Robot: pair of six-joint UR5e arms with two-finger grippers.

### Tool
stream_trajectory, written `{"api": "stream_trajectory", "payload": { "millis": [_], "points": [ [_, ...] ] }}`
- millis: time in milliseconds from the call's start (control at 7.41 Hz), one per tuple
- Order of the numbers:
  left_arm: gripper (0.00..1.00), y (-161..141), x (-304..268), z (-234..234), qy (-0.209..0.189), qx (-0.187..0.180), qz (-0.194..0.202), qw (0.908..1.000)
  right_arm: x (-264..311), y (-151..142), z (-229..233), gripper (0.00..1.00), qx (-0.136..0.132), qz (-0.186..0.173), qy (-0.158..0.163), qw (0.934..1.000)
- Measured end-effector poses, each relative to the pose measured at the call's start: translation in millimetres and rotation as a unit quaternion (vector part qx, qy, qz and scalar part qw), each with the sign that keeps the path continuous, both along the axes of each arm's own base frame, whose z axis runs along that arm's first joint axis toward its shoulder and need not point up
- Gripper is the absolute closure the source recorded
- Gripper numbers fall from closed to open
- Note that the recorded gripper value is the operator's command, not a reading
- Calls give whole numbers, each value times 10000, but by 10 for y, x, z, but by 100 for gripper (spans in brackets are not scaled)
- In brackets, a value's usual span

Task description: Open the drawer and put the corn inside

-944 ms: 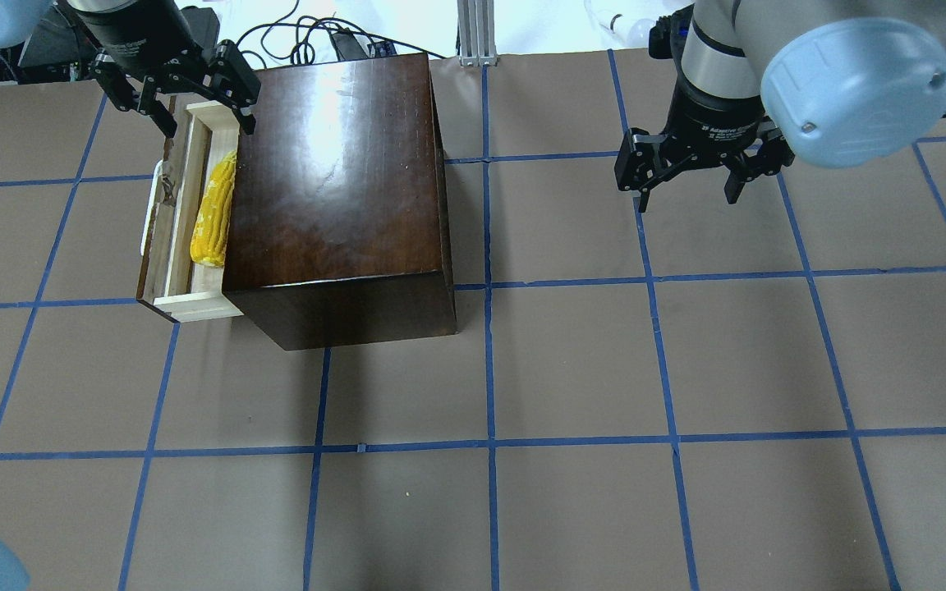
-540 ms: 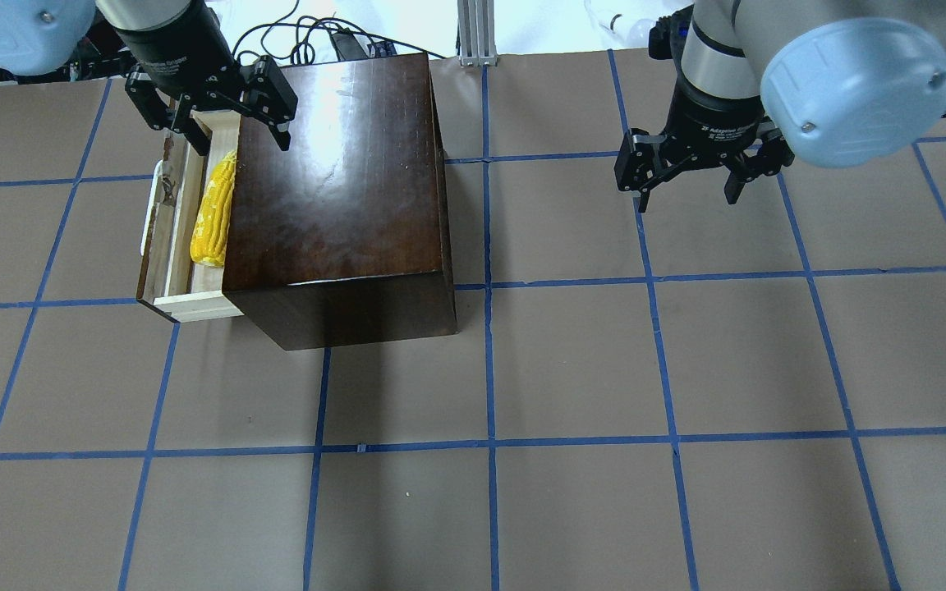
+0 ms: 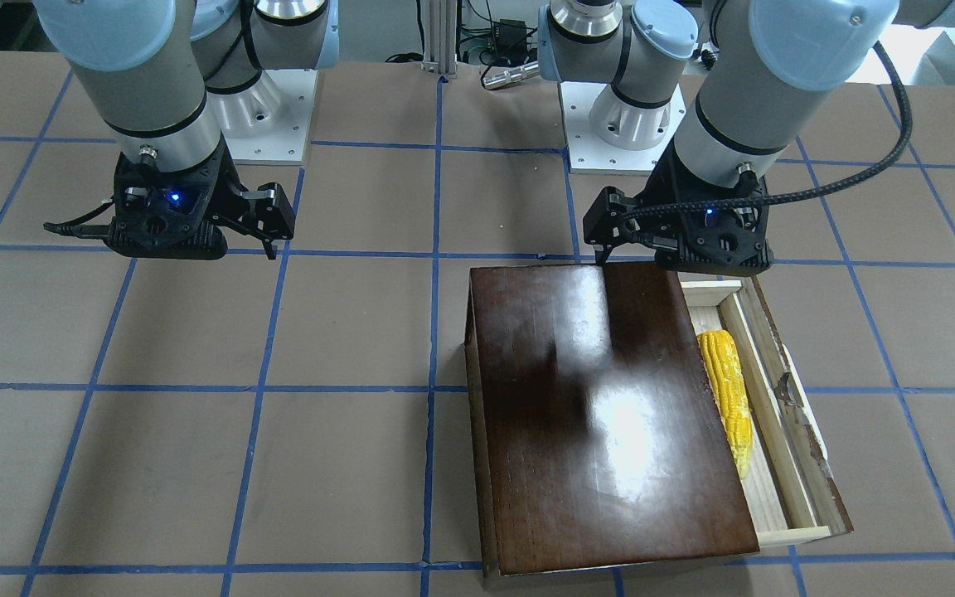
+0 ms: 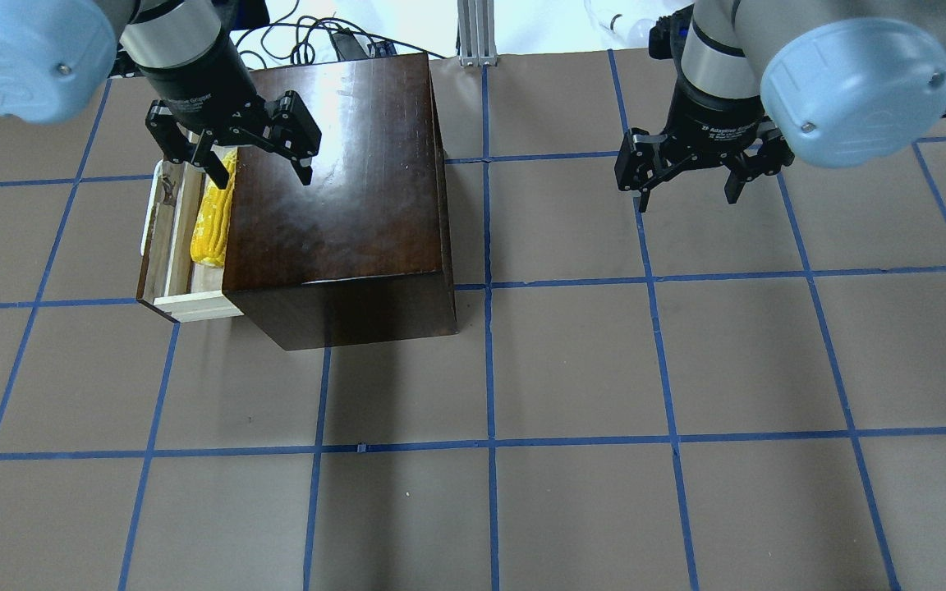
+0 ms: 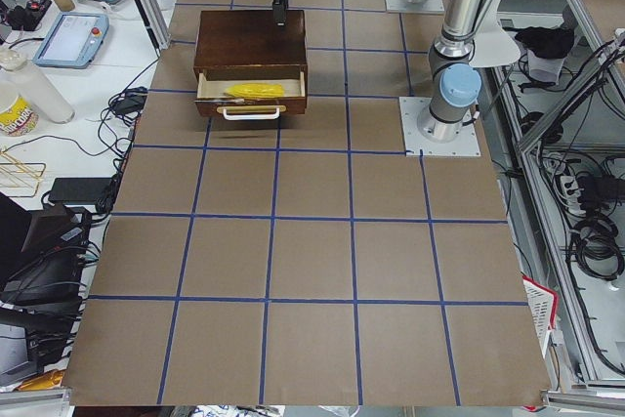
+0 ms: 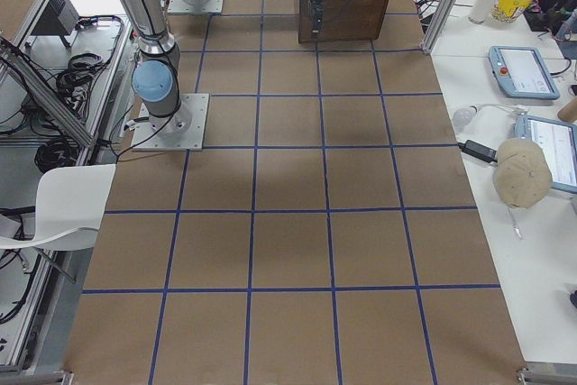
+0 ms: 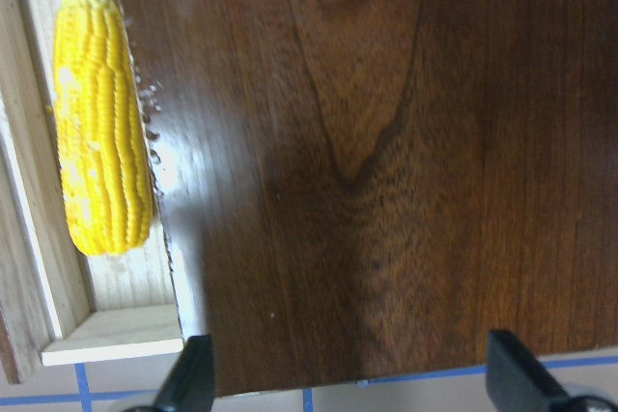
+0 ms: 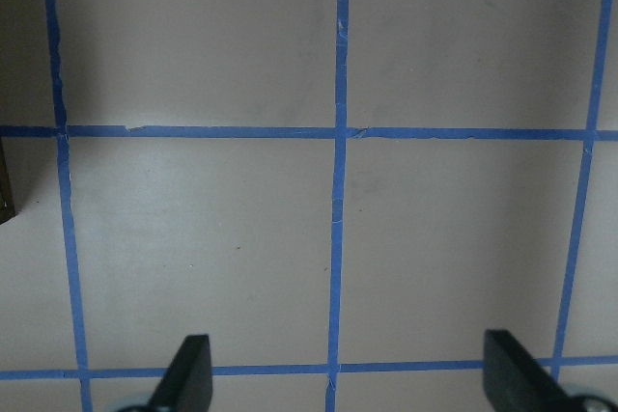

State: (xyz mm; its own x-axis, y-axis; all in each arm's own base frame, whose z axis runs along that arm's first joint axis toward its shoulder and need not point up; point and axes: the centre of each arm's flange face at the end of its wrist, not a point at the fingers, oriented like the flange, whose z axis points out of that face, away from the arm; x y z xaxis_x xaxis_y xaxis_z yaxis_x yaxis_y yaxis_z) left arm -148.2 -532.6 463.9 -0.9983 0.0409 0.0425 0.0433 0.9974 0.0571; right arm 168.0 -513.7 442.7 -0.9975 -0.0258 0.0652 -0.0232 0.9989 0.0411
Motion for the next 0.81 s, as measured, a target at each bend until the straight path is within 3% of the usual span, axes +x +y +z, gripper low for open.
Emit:
{"api": "stream_trajectory", "payload": {
  "millis": [810],
  "points": [
    [0, 147, 92, 1, -187, -61, 0, 9998, -1, 2, 3, 0, -3, 0, 4, 10000]
  ]
}}
